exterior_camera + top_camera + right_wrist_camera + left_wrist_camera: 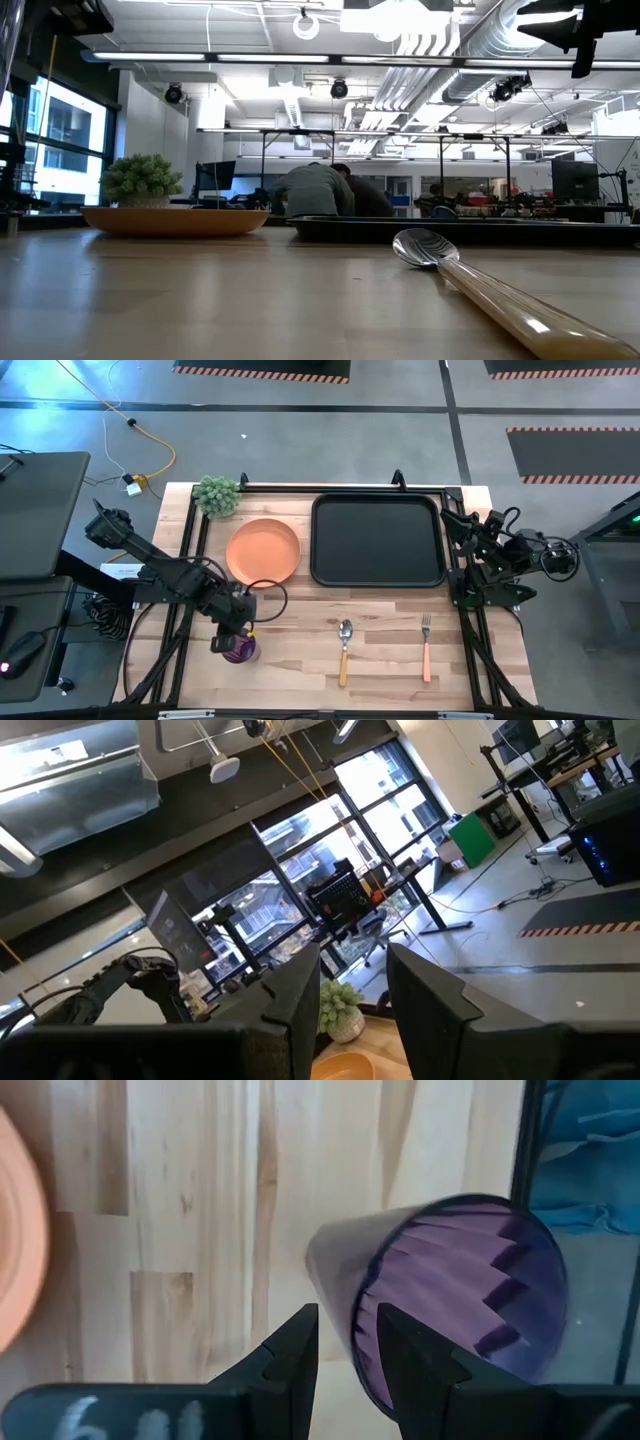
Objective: Pick and place plate/cup/fork/spoon on tray
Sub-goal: Put the purple cup on top the top left side of the black serving tray
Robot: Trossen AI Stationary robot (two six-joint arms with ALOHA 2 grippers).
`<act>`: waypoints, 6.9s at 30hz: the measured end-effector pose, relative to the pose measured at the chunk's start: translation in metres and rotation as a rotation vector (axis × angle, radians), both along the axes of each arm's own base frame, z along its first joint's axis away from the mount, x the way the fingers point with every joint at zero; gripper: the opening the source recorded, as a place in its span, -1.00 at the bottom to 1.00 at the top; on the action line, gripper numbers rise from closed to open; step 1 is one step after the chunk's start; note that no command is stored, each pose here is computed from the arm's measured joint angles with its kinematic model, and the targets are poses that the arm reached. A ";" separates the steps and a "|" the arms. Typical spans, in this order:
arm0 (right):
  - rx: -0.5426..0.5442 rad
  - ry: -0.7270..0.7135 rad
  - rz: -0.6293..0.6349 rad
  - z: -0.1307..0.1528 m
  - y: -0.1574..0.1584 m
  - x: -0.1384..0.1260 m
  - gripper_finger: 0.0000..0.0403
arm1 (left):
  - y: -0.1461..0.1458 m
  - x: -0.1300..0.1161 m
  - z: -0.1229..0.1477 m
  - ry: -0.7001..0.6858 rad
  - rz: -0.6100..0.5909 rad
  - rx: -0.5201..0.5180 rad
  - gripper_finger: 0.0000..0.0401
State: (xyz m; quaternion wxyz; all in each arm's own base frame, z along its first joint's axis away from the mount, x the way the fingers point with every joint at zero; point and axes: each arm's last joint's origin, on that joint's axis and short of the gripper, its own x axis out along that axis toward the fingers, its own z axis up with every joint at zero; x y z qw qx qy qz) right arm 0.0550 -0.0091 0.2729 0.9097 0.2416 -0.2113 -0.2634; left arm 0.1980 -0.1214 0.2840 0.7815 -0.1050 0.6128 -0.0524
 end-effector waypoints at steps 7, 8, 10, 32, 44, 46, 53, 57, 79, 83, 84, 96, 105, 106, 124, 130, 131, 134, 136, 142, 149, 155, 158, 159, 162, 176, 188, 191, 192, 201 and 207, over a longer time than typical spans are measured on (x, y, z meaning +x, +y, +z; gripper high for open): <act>0.000 -0.001 0.000 0.000 0.000 0.000 -0.46 | -0.001 0.002 -0.003 0.004 0.005 0.029 -0.52; 0.000 0.000 0.000 0.000 0.000 0.000 -0.46 | -0.001 0.003 -0.004 0.008 0.005 0.031 -0.52; 0.000 -0.001 0.001 0.000 0.000 0.000 -0.46 | -0.002 0.005 -0.007 0.018 0.004 0.037 -0.52; 0.000 0.006 0.010 -0.001 0.000 0.000 -0.46 | -0.004 0.013 -0.017 0.042 0.010 0.081 -0.96; 0.000 0.008 0.010 -0.001 0.000 0.000 -0.46 | 0.042 0.043 0.016 -0.094 0.075 0.121 -0.98; 0.000 0.008 0.010 -0.001 0.000 0.000 -0.46 | 0.058 0.050 0.026 -0.140 0.085 0.156 -0.99; 0.000 0.008 0.010 -0.001 0.000 0.000 -0.46 | 0.123 0.065 0.058 -0.285 0.139 0.359 -0.99; 0.020 -0.007 0.017 -0.001 0.000 0.000 -0.46 | 0.162 0.075 0.077 -0.441 0.171 0.496 -0.99; 0.100 -0.021 -0.018 -0.004 -0.001 0.001 -0.46 | 0.292 0.120 0.089 -0.551 0.180 0.672 -0.99; 0.105 0.004 -0.016 -0.007 -0.001 0.002 -0.46 | 0.318 0.132 0.078 -0.499 0.188 0.631 -0.99; 0.104 0.007 -0.016 -0.008 -0.001 0.002 -0.46 | 0.324 0.134 0.075 -0.476 0.189 0.614 -0.99; 0.104 0.014 -0.021 -0.008 -0.001 0.002 -0.46 | 0.349 0.166 0.030 -0.296 0.180 0.415 -0.99; 0.105 0.013 -0.020 -0.008 -0.001 0.002 -0.46 | 0.352 0.176 0.005 -0.220 0.145 0.388 -0.98; 0.106 0.012 -0.021 -0.008 -0.001 0.002 -0.46 | 0.352 0.176 0.005 -0.217 0.142 0.397 -0.98; 0.106 0.012 -0.020 -0.008 -0.001 0.002 -0.46 | 0.357 0.173 0.001 -0.190 0.087 0.413 -0.98; 0.105 0.012 -0.020 -0.008 -0.001 0.002 -0.46 | 0.355 0.179 -0.009 -0.186 0.085 0.386 -0.98; 0.104 0.012 -0.016 -0.008 -0.001 0.002 -0.46 | 0.355 0.179 -0.008 -0.184 0.086 0.387 -0.98; 0.103 0.012 -0.014 -0.008 0.000 0.002 -0.46 | 0.356 0.180 -0.008 -0.192 0.088 0.395 -0.98; 0.103 0.012 -0.010 -0.008 0.000 0.002 -0.46 | 0.355 0.179 -0.008 -0.185 0.088 0.392 -0.98; 0.096 0.012 0.012 -0.008 0.000 0.002 -0.46 | 0.355 0.179 -0.008 -0.180 0.066 0.397 -0.97; 0.096 0.011 0.012 -0.008 0.000 0.002 -0.46 | 0.353 0.180 -0.008 -0.184 0.058 0.399 -0.90; 0.096 0.011 0.012 -0.008 0.000 0.002 -0.46 | 0.351 0.182 -0.007 -0.195 0.055 0.405 -0.89; 0.096 0.011 0.012 -0.008 0.000 0.002 -0.46 | 0.351 0.182 -0.007 -0.190 0.057 0.413 -0.88; 0.096 0.011 0.012 -0.008 0.000 0.002 -0.46 | 0.351 0.183 -0.007 -0.188 0.057 0.419 -0.88; 0.096 0.011 0.012 -0.008 0.000 0.002 -0.46 | 0.352 0.184 -0.006 -0.195 0.063 0.441 -0.88; 0.096 0.012 0.012 -0.008 0.000 0.002 -0.46 | 0.352 0.187 -0.005 -0.229 0.039 0.459 -0.88; 0.096 0.011 0.012 -0.008 0.000 0.002 -0.46 | 0.353 0.188 -0.004 -0.245 0.040 0.468 -0.88; 0.096 0.011 0.012 -0.008 0.000 0.002 -0.46 | 0.353 0.188 -0.004 -0.249 0.040 0.469 -0.88; 0.096 0.012 0.012 -0.008 0.000 0.002 -0.46 | 0.353 0.188 -0.004 -0.249 0.039 0.469 -0.88; 0.095 0.012 0.012 -0.008 0.000 0.002 -0.46 | 0.353 0.189 -0.003 -0.247 0.030 0.480 -0.91; 0.094 0.013 0.011 -0.008 0.000 0.002 -0.46 | 0.354 0.190 -0.002 -0.270 0.039 0.495 -0.96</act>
